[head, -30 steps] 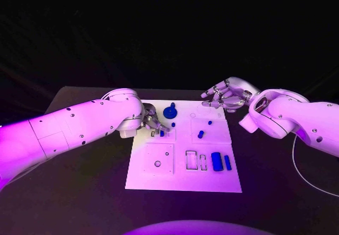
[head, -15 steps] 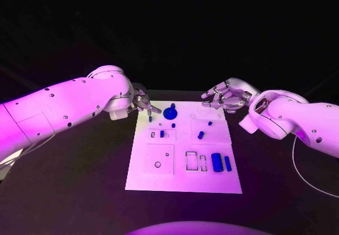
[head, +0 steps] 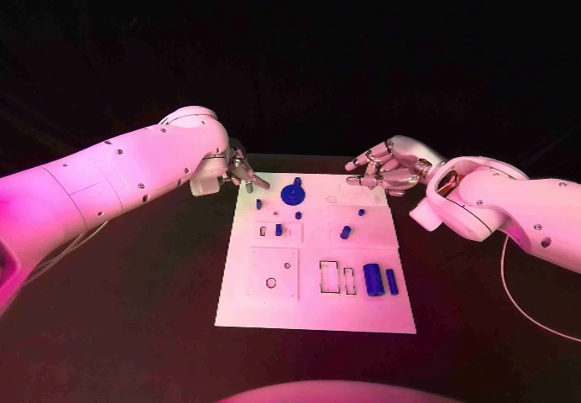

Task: Assemble the parts on the task board

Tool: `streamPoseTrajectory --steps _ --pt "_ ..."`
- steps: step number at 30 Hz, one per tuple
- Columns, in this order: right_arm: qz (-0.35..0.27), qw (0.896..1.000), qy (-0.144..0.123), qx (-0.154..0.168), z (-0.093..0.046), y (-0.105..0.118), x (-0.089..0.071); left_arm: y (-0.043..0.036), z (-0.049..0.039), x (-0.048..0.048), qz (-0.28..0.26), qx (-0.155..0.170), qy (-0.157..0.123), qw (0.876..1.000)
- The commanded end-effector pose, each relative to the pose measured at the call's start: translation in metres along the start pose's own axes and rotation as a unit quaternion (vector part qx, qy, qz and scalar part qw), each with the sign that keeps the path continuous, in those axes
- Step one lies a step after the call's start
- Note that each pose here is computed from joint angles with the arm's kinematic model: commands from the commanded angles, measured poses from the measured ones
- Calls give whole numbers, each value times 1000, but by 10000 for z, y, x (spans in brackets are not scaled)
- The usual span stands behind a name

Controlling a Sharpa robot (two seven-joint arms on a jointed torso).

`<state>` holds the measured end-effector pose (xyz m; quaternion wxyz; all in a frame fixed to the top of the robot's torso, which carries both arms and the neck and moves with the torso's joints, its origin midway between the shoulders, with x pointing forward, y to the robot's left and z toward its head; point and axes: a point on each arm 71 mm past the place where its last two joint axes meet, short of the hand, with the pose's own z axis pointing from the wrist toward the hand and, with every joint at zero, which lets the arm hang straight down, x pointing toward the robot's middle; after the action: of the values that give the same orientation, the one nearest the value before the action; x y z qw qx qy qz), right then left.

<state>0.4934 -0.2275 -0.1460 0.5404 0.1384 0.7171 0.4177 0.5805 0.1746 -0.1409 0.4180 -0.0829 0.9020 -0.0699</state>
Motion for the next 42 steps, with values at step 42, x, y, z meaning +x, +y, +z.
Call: streamPoseTrajectory --steps 42 --pt "1 1000 10 -8 15 21 37 -70 204 215 14 0 53 999"
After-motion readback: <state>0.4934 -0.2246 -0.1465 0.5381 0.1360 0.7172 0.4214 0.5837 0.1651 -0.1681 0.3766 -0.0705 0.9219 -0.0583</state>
